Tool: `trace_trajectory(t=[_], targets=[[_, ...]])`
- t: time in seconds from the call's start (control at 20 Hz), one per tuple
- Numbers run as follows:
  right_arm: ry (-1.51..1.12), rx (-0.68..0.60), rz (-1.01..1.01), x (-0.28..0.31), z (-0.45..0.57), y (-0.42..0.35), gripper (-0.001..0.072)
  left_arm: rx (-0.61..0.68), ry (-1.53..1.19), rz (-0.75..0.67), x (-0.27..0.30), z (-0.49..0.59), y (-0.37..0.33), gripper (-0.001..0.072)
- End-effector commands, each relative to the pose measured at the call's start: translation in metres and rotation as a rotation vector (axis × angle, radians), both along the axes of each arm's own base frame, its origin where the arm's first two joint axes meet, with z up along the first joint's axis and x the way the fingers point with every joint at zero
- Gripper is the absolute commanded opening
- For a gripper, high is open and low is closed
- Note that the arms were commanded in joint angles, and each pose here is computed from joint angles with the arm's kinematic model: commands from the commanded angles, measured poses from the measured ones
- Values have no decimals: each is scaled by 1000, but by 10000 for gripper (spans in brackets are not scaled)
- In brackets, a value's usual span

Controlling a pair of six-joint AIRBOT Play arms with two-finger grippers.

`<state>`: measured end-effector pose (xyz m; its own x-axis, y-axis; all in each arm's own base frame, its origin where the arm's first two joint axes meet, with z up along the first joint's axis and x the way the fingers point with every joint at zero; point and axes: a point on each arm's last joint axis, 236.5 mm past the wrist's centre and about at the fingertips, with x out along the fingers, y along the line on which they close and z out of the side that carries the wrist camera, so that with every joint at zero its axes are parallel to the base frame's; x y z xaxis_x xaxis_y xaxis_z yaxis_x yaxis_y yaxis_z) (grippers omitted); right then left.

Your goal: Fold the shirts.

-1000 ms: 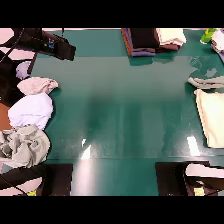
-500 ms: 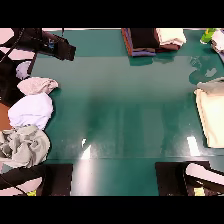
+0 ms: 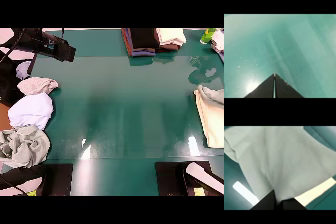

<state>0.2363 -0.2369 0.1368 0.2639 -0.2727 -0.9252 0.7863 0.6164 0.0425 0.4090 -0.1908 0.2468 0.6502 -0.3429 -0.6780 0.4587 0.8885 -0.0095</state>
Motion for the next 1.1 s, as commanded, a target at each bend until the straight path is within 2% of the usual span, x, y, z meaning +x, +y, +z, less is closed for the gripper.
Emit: trace_trajectory(t=[0.0, 0.15, 0.2, 0.25, 0.3, 0.4, 0.55, 0.75, 0.8, 0.9, 1.0, 1.05], targets=[[104, 43, -53, -47, -48, 4, 18, 3, 4, -1, -1, -1, 0, 25], [153, 76, -83, -74, -80, 8, 23, 5, 8, -1, -1, -2, 0, 25], [169, 82, -70, -80, -89, 7, 140, 5, 8, -1, -1, -2, 0, 25], [182, 96, -76, -85, -97, 6, 451, 4, 8, -1, -1, -2, 0, 25], [190, 115, -96, -90, -101, 4, 607, 4, 8, -1, -1, -2, 0, 25], [160, 143, -116, -85, -93, 1, 600, 4, 8, -1, -1, -2, 0, 26], [-79, 168, -5, -14, -47, 22, 593, 3, 8, -1, -1, -2, 0, 26], [-331, 265, 370, 84, 7, 144, 592, -3, -9, 1, 2, 1, -1, 26], [-344, 255, 468, 96, 12, 174, 592, -4, -11, 1, 2, 2, -1, 26], [-358, 264, 663, 113, 16, 240, 533, -6, -12, 2, 2, 2, -1, 26], [-356, 291, 830, 119, 13, 302, 521, -3, -3, 3, 1, 1, 0, 26], [-350, 305, 903, 120, 10, 330, 493, -5, -7, 3, 1, 1, -1, 26]])
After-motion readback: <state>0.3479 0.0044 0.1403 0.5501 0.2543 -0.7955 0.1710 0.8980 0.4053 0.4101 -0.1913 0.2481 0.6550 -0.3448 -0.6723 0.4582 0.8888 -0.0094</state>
